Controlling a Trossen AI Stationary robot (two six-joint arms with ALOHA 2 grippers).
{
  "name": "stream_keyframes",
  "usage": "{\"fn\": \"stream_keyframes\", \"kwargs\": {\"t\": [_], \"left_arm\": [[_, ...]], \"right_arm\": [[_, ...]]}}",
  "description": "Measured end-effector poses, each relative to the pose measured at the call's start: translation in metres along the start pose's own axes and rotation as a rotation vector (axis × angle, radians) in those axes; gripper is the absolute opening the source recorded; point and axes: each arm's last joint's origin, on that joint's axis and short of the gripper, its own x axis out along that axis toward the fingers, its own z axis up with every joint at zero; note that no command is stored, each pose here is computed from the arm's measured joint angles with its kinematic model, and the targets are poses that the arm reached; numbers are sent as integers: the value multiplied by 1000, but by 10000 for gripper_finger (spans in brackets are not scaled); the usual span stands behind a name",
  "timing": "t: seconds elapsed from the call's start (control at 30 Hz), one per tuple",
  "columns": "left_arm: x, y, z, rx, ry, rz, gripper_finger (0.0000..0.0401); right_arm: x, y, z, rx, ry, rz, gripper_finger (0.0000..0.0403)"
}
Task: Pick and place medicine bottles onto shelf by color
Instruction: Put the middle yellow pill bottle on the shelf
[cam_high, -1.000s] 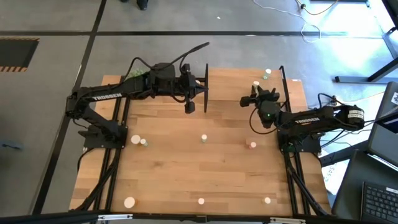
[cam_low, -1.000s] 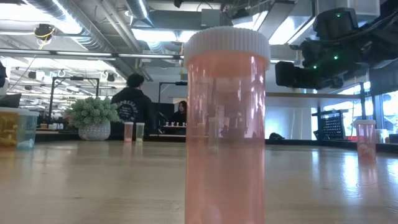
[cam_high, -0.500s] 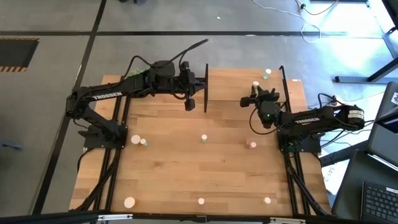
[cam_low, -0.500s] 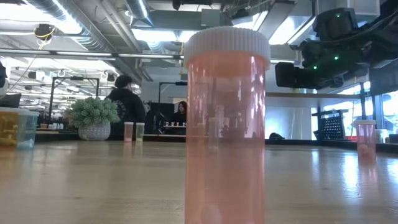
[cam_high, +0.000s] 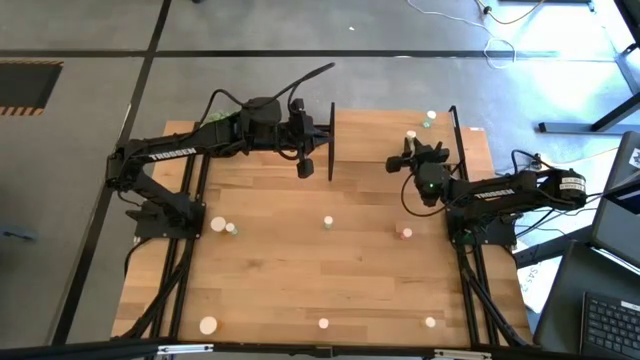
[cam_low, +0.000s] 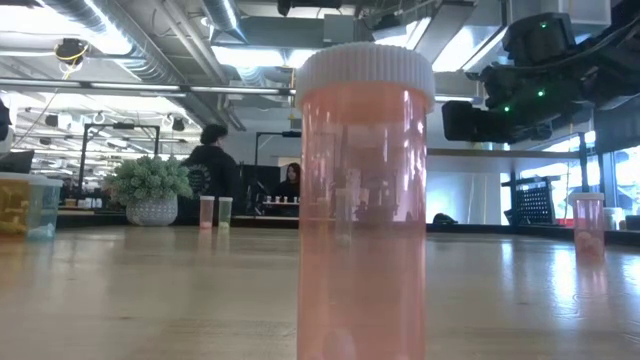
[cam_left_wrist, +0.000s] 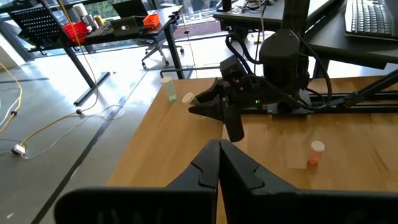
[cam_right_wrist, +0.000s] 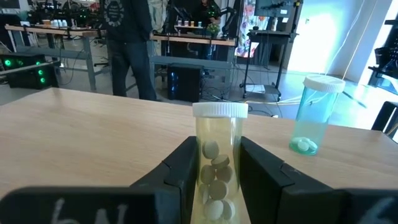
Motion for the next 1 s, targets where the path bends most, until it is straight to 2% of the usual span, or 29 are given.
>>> {"fn": "stream_keyframes", "kwargs": {"t": [0.3, 1.0], "left_arm": [[0, 0, 0, 0, 0, 0, 0], [0, 0, 0, -1, 0, 0, 0]], "right_arm": [[1, 1, 0, 11, 10, 67, 104], [2, 1, 0, -16, 12, 70, 104]]}}
